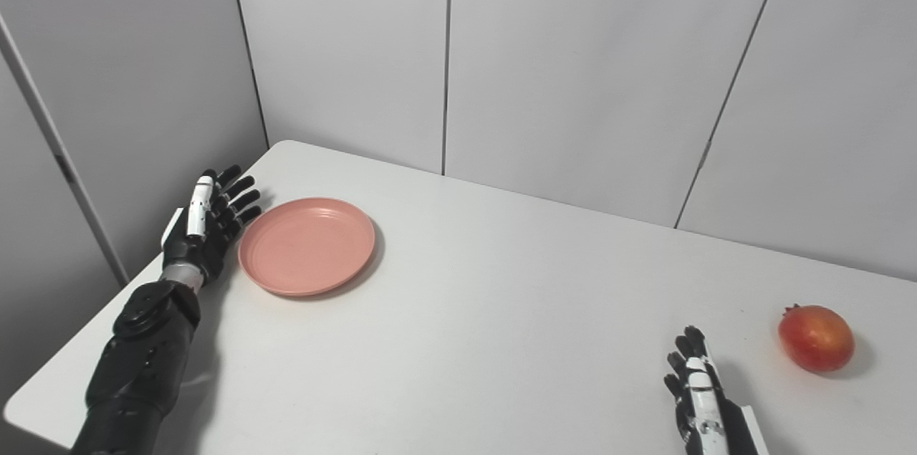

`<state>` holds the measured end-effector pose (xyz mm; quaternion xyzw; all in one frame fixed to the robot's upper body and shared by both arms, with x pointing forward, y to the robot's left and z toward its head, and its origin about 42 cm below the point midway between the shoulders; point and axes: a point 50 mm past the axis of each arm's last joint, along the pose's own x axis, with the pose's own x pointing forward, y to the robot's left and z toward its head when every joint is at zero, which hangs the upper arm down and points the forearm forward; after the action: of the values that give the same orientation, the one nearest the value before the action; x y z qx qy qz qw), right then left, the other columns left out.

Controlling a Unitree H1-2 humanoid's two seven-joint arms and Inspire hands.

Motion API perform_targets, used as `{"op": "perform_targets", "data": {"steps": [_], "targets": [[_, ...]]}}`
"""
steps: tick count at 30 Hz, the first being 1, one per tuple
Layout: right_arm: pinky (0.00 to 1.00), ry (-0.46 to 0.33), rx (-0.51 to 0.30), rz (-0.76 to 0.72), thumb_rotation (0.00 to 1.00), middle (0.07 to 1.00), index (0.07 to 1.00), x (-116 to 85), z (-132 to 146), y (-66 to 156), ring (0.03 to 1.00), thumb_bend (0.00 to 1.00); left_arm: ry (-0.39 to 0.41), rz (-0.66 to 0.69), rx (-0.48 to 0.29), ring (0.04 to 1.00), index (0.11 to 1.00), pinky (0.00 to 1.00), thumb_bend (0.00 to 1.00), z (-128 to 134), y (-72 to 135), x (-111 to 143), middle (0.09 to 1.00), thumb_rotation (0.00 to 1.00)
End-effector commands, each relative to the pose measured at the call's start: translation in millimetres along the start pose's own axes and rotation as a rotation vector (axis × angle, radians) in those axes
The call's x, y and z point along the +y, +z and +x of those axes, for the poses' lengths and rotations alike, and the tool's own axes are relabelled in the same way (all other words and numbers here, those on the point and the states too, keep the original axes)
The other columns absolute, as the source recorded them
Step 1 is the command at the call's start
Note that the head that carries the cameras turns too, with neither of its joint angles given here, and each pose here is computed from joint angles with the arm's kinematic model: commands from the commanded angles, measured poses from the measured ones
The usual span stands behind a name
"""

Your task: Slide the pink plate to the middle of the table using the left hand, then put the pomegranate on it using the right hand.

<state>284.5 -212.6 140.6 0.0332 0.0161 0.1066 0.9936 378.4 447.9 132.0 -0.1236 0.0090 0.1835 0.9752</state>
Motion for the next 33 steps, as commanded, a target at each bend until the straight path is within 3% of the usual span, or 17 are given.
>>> {"op": "perform_targets", "data": {"steps": [1,11,23,33], "targets": [[1.00,0.015,-0.086,-0.011,1.00,1.000,1.000,2.2,7.2,18.2,1.000,0.06,-0.029,-0.014,-0.005,0.832,0.833,0.81,0.35,7.9,6.0,-6.3,0.841,1.00],[1.00,0.013,-0.089,-0.012,1.00,1.000,1.000,3.5,9.1,17.5,1.000,0.05,-0.095,-0.036,0.025,0.839,0.854,0.83,0.35,3.8,-6.5,-10.2,0.857,1.00],[1.00,0.018,-0.077,0.007,1.00,1.000,1.000,5.6,10.4,16.0,1.000,0.09,-0.104,-0.031,0.069,0.792,0.798,0.77,0.34,-8.3,-10.6,-37.9,0.808,1.00],[1.00,0.010,-0.078,-0.007,1.00,1.000,1.000,7.4,9.8,14.8,1.000,0.12,-0.175,-0.016,0.097,0.799,0.801,0.79,0.33,-18.2,-17.6,-61.2,0.812,1.00]]}}
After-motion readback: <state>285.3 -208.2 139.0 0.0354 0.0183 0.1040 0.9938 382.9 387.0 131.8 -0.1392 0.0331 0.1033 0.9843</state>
